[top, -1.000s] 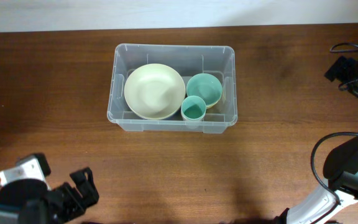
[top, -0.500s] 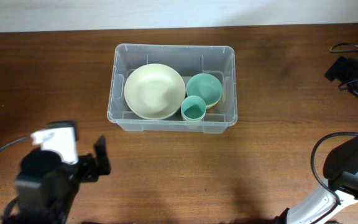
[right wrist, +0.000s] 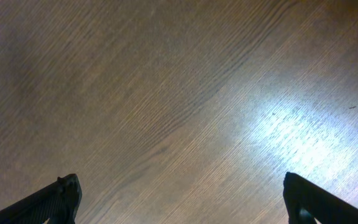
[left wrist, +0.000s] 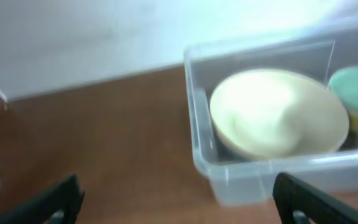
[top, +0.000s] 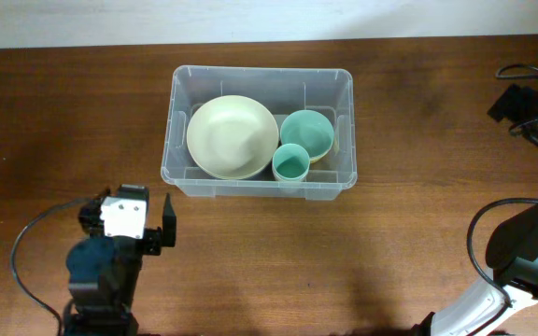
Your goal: Pack container
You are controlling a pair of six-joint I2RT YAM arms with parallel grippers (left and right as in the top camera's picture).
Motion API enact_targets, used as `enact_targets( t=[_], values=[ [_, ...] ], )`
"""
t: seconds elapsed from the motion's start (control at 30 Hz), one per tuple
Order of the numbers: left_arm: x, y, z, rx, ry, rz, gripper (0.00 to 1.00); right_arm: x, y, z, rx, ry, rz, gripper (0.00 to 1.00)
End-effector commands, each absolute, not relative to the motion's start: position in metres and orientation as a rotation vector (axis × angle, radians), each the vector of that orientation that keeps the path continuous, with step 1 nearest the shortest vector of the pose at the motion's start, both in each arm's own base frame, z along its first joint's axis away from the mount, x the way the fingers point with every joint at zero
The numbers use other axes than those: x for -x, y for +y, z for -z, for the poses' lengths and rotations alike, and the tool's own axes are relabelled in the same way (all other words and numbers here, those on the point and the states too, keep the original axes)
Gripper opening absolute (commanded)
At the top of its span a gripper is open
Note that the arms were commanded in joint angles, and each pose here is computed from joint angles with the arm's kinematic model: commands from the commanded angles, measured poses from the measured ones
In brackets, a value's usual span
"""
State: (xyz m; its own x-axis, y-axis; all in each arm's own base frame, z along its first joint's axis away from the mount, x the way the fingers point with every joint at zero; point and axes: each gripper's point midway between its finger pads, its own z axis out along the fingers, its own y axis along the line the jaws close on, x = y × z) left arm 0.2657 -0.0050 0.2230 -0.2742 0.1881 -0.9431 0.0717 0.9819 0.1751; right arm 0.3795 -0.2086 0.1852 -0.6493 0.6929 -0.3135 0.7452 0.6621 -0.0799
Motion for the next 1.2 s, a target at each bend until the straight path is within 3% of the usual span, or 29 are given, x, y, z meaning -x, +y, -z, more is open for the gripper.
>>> enact_targets(
  t=[0.0, 0.23, 0.43, 0.93, 1.17],
  values=[
    [-0.262, -0.008, -0.228, -0.224, 1.727, -0.124, 1.00, -0.378, -0.211, -0.180, -1.157, 2.639, 0.319, 0.99],
    [-0.252, -0.010, -0.239, -0.209, 1.509, -0.135, 1.00, -0.378, -0.211, -0.180, -1.157, 2.639, 0.320, 0.99],
    [-0.243, -0.028, -0.237, -0.417, 1.388, -0.212, 1.00, -0.378, -0.211, -0.180, -1.157, 2.639, 0.319, 0.99],
    [-0.241, -0.021, -0.221, -0.392, 1.332, -0.258, 1.00, -0.378, -0.211, -0.180, -1.158, 2.639, 0.319, 0.99],
    [-0.245, -0.017, -0.167, -0.415, 1.558, -0.230, 1.00, -0.378, -0.211, -0.180, -1.157, 2.639, 0.320, 0.99]
  ],
)
